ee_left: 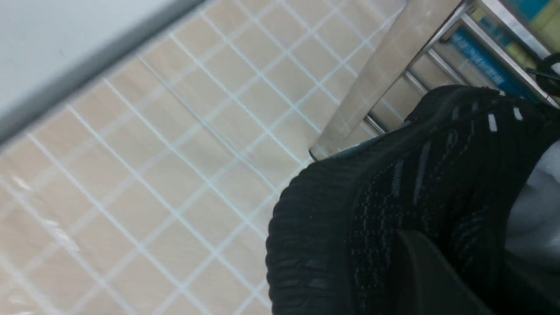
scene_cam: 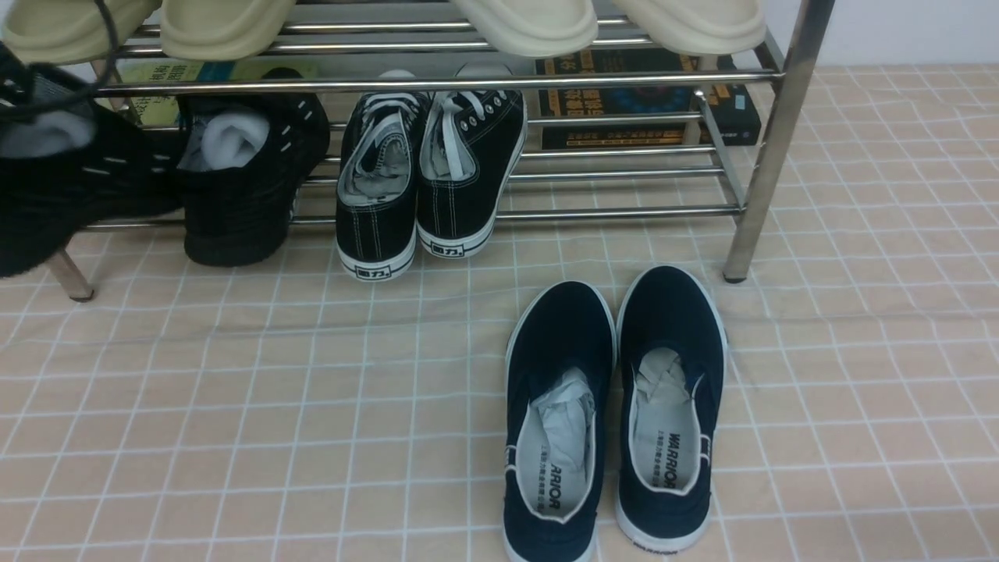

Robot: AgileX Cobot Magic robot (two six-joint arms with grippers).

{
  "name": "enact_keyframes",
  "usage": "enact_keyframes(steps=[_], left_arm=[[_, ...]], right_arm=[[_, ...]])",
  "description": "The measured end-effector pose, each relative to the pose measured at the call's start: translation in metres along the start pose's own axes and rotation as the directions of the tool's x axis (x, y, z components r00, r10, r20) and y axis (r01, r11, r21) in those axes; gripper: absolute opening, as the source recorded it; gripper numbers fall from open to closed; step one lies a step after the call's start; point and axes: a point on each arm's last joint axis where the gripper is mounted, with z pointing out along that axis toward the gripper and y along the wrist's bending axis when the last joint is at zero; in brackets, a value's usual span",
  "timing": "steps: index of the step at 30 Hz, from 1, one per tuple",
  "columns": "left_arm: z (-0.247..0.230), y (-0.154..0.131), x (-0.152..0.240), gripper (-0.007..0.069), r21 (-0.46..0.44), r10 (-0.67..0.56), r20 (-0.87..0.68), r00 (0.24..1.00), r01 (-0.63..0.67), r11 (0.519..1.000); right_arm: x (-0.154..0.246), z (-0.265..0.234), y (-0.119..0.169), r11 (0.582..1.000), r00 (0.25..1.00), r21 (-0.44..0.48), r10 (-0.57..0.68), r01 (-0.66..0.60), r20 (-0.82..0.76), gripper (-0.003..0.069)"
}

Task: Take the shoes off the shelf from the light coffee tablecloth by hand.
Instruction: 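Set the held shoe down on the floor in front of the rack with the left gripper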

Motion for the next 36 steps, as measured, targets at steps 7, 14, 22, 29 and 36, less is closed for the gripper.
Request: enact_keyframes(steps=[7, 14, 22, 29, 36], left_arm=[[-0.057, 0.034, -0.001, 0.0087, -0.114, 0.034, 0.013, 0.999, -0.032, 0.993], [-0.079, 0.057, 0.004, 0.0087, -0.257, 0.078, -0.032, 0.996, -0.084, 0.963], [-0.078, 0.053, 0.009, 0.0087, -0.202, 0.103, -0.093, 0.99, -0.12, 0.972], [-0.077, 0.048, 0.014, 0.0087, -0.147, 0.08, -0.142, 0.987, -0.101, 0.984], [-0.079, 0.058, 0.022, 0.0087, -0.179, 0.084, -0.134, 0.987, -0.107, 0.978]], right_arm=[[0.0, 0.0, 0.0, 1.0, 1.0, 0.0, 0.0, 0.0, 0.0, 0.0239], [0.0, 0.0, 0.0, 1.0, 1.0, 0.0, 0.0, 0.0, 0.0, 0.0239], [0.0, 0.0, 0.0, 1.0, 1.0, 0.0, 0.0, 0.0, 0.0, 0.0239], [0.0, 0.0, 0.0, 1.0, 1.0, 0.0, 0.0, 0.0, 0.0, 0.0239], [0.0, 0.0, 0.0, 1.0, 1.0, 0.0, 0.0, 0.0, 0.0, 0.0239]])
